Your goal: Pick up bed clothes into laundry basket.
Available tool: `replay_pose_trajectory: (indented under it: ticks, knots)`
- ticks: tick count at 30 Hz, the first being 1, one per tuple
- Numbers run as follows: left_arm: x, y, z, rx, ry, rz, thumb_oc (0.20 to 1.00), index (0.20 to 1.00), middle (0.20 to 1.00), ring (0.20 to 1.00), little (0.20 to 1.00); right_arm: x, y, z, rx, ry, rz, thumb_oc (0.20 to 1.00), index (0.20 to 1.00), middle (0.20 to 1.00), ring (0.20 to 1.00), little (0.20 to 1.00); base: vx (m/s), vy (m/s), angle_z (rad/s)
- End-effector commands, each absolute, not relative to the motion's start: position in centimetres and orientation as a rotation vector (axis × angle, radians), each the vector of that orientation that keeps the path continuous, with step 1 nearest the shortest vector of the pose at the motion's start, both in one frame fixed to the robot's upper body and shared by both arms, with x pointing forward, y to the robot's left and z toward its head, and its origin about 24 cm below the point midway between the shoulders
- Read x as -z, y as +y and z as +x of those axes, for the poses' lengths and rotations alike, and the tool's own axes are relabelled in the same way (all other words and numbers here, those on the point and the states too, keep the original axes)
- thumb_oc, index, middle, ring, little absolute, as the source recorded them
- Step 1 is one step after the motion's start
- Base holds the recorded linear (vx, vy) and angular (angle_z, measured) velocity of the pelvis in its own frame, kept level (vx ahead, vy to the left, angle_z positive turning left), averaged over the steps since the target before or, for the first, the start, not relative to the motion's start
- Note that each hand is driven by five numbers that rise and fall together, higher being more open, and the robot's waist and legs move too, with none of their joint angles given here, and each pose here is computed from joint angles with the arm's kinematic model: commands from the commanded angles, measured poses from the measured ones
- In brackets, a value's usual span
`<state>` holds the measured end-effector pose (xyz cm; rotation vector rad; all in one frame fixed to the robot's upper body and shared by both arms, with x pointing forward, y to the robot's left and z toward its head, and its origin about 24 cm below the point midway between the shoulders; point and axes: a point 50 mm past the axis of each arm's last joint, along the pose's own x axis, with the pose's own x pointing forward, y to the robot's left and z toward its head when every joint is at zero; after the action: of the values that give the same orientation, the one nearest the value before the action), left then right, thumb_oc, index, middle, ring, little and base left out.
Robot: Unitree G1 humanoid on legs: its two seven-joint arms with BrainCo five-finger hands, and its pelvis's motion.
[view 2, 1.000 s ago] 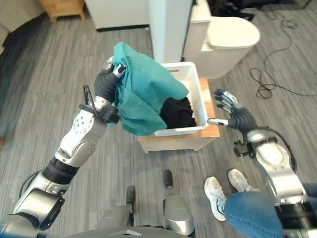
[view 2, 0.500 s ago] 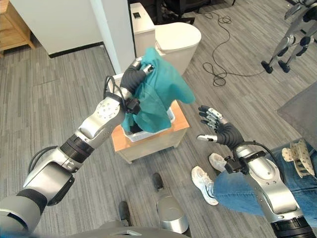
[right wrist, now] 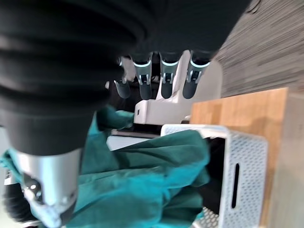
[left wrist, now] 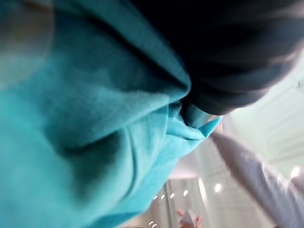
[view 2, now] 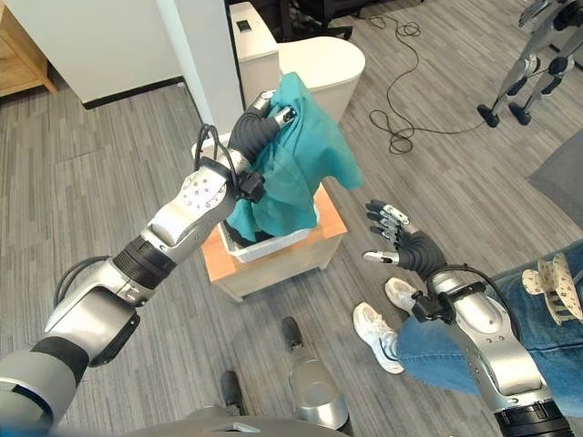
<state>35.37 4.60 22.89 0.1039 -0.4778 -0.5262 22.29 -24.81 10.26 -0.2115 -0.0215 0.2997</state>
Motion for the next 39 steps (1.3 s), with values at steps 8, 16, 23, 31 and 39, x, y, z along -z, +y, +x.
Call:
replay_pose_trajectory:
  ticks: [8, 16, 23, 31, 39]
  knots:
    - [-35.7, 8.9, 35.8, 0.271, -0.877, 0.384, 0.2, 0.2, 0.2, 0.2, 0.2, -10.4, -25.8, 21.5, -0.243, -0.075, -0.177, 1.0, 1.0, 1.0, 1.0, 1.0, 0.01, -0.01, -0.1]
    - [-38.7, 12.7, 36.5, 0.035, -0.901, 0.736, 0.2, 0.2, 0.2, 0.2, 0.2, -8.8, -26.1, 21.0, -0.228, -0.02, -0.149, 1.0, 1.0, 1.0, 1.0, 1.0, 0.03, -0.014, -0.13]
    - [-39.4, 14.2, 36.9, -0.074, -0.878, 0.986, 0.2, 0.2, 0.2, 0.2, 0.2, -8.0, -25.9, 21.1, -0.228, -0.002, -0.117, 1.0, 1.0, 1.0, 1.0, 1.0, 0.0, -0.002, -0.03]
    - [-38.2, 15.0, 38.2, -0.142, -0.799, 1.129, 0.2, 0.2, 0.2, 0.2, 0.2, -8.1, -25.7, 21.3, -0.245, -0.013, -0.114, 1.0, 1.0, 1.0, 1.0, 1.0, 0.0, 0.011, -0.04]
    - [-36.9, 15.0, 39.0, -0.164, -0.748, 1.203, 0.2, 0.2, 0.2, 0.2, 0.2, -8.1, -24.7, 21.7, -0.279, -0.029, -0.105, 1.0, 1.0, 1.0, 1.0, 1.0, -0.02, 0.005, 0.01]
